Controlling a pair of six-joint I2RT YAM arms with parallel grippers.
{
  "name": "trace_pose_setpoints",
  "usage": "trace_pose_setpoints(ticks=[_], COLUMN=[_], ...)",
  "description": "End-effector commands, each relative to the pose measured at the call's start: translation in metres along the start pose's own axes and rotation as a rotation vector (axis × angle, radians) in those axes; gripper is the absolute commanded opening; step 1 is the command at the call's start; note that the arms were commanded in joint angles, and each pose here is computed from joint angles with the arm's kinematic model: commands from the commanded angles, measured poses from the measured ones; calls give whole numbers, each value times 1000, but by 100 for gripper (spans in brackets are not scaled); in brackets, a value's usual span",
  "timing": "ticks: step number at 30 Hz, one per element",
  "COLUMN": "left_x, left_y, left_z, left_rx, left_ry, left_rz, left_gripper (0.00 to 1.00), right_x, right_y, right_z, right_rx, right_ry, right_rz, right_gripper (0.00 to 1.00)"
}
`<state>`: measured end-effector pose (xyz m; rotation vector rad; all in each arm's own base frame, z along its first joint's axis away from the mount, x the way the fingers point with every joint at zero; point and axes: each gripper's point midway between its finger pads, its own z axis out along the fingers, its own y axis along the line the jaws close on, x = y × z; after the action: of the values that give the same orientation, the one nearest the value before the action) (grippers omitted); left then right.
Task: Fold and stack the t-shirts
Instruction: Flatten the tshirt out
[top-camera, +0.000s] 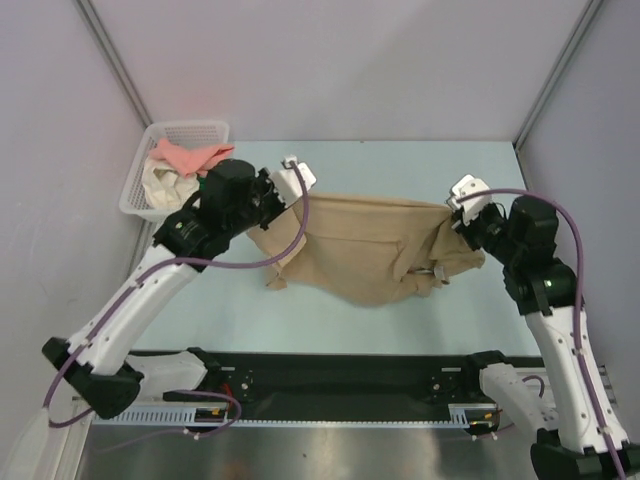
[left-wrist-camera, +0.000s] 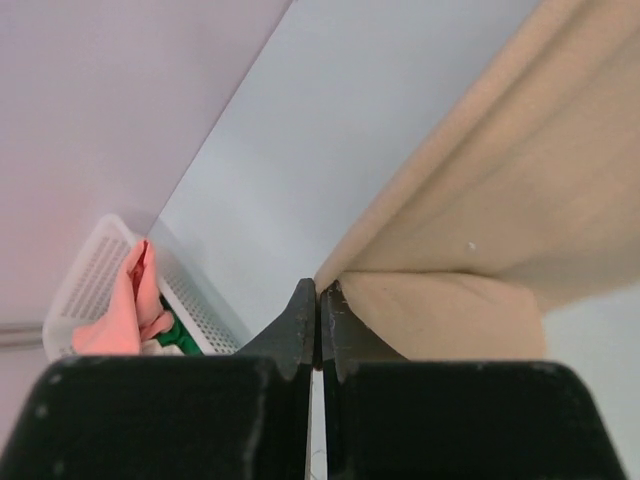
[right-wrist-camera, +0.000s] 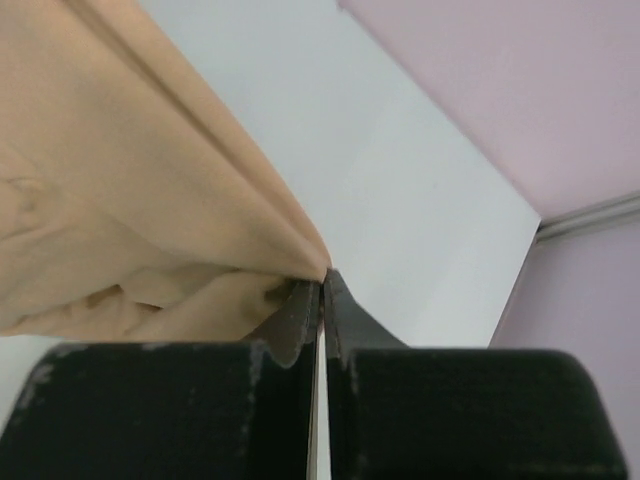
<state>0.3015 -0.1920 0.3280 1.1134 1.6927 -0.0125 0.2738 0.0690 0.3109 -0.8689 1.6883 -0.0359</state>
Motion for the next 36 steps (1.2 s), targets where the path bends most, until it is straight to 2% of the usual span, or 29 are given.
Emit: trace_pose_setpoints(ticks=[1,2,3,4,5,6,7,8,9,10,12,14,15,16,17,19,20,24,27,29,36], left_x=[41,51,90,90,103,96,121,122,92,89,72,52,67,73,67,91,95,126,134,153,174], left_y=[52,59,76,76,92,111,109,123,148,149,139,122,96,80,65,24,9,-41,-49,-60,-76], left_z=[56,70,130,130,146,157,189,192,192,197,190,174,179,176,168,170,170,179,189,197,206], left_rx=[-171,-184,-209,-210,-284,-345,-356,-425,-483,-488,-431,-380,-299,-238,-188,-50,-7,152,174,210,277], left_ry=[122,157,286,287,320,313,384,418,356,350,303,261,293,313,292,334,349,458,500,576,647], left_rz=[-59,-81,-123,-130,-142,-146,-140,-143,-172,-219,-243,-207,-182,-151,-133,-119,-106,-52,-40,-35,3], left_gripper=[1,0,1,1,5,23,28,36,42,48,61,67,66,66,64,61,55,43,43,43,47], right_x=[13,20,56,56,67,72,91,91,64,63,47,36,37,58,58,75,94,102,100,99,105], right_y=[-35,-40,-43,-44,-47,-57,-64,-76,-102,-114,-129,-125,-114,-92,-80,-51,-30,1,7,7,8], right_z=[46,58,107,108,120,135,159,168,173,179,174,162,158,156,145,138,134,116,111,111,113], right_rx=[80,71,1,1,2,16,29,55,108,140,172,161,124,74,46,-27,-65,-131,-141,-141,-144], right_ry=[13,25,102,103,128,143,189,197,150,165,135,97,88,122,112,143,182,213,216,216,241], right_rz=[31,44,71,71,73,82,99,134,138,170,205,196,177,180,156,130,146,193,221,222,226], right_gripper=[0,0,0,0,0,3,19,32,43,57,60,61,61,62,62,63,63,64,64,64,64])
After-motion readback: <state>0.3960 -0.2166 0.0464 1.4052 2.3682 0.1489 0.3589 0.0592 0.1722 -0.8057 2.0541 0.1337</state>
